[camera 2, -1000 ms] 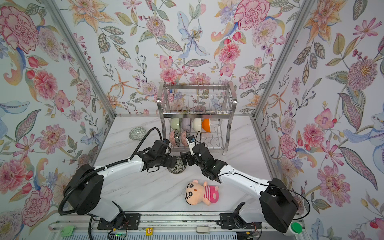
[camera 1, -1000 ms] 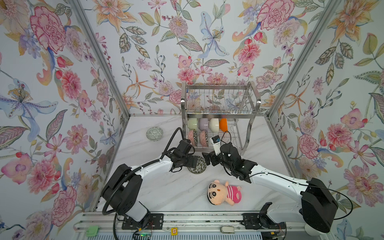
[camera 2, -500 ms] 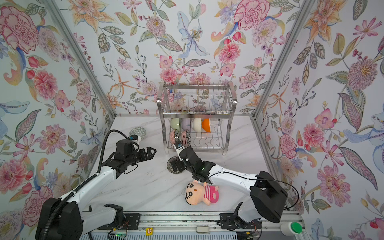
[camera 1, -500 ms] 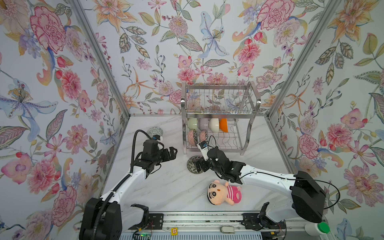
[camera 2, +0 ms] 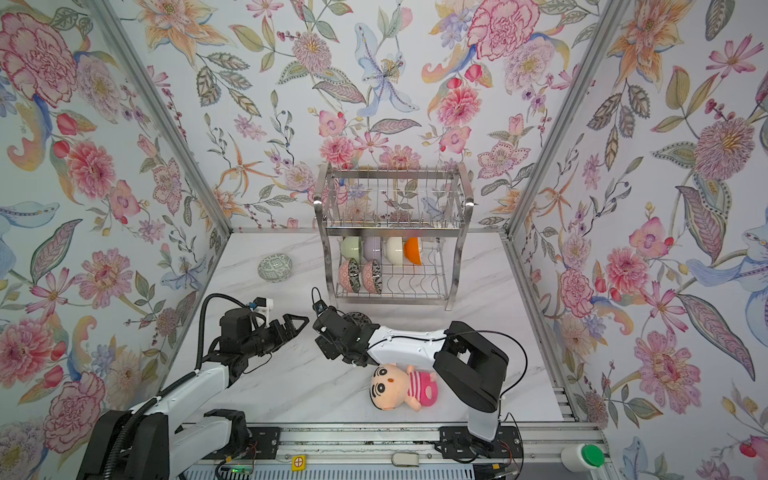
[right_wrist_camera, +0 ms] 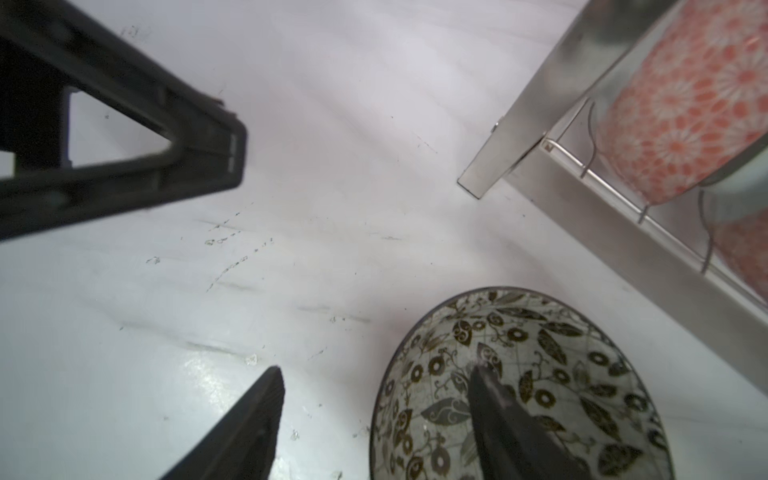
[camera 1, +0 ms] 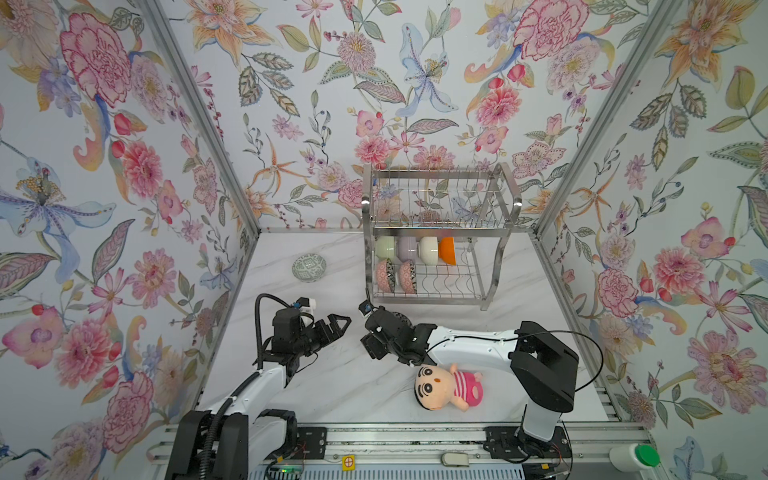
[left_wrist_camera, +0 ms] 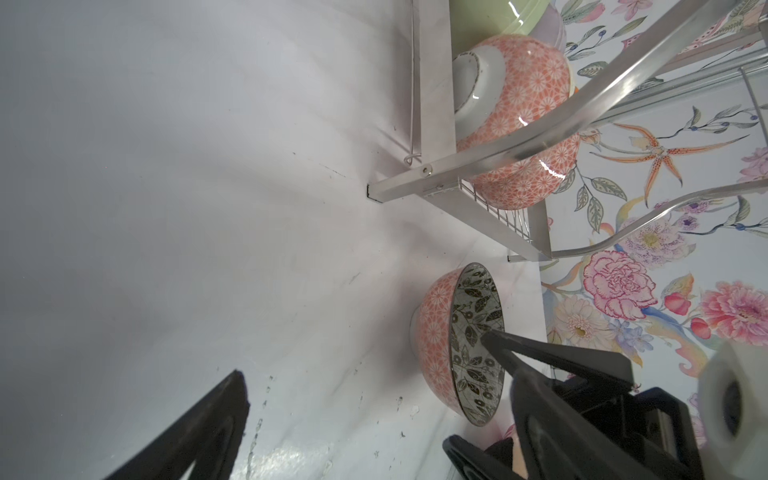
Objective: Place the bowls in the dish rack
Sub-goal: 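Lift the black-leaf bowl off the table with the right gripper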
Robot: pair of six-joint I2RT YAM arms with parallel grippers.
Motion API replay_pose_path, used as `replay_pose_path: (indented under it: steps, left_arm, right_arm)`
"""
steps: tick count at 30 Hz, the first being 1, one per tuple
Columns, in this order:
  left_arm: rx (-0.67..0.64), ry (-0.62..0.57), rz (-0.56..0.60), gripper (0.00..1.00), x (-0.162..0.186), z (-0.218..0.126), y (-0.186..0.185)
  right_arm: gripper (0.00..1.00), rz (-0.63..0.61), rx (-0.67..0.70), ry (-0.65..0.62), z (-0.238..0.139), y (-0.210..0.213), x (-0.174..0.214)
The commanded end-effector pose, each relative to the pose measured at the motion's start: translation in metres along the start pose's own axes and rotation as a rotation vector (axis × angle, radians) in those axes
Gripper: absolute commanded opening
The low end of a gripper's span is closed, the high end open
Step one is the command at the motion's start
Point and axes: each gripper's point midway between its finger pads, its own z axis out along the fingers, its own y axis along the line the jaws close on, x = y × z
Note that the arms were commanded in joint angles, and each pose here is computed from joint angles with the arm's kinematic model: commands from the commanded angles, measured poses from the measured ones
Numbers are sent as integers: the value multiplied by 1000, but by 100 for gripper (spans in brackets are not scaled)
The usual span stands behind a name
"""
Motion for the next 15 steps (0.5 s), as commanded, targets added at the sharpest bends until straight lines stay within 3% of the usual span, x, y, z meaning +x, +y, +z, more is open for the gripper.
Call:
replay_pose_path:
  steps: [1,9,15]
  left_arm:
    - [49,-6,-5,99,2,-2,-4]
    - [41,19,-7,99,13,1,6]
    - [29,40,-4,99,18,4,12]
  right_arm:
    - [64,8,49,71,6,-5,12]
    - [45,-24,55,147,20,7,26]
    - [23,-32,56,137,19,8,21]
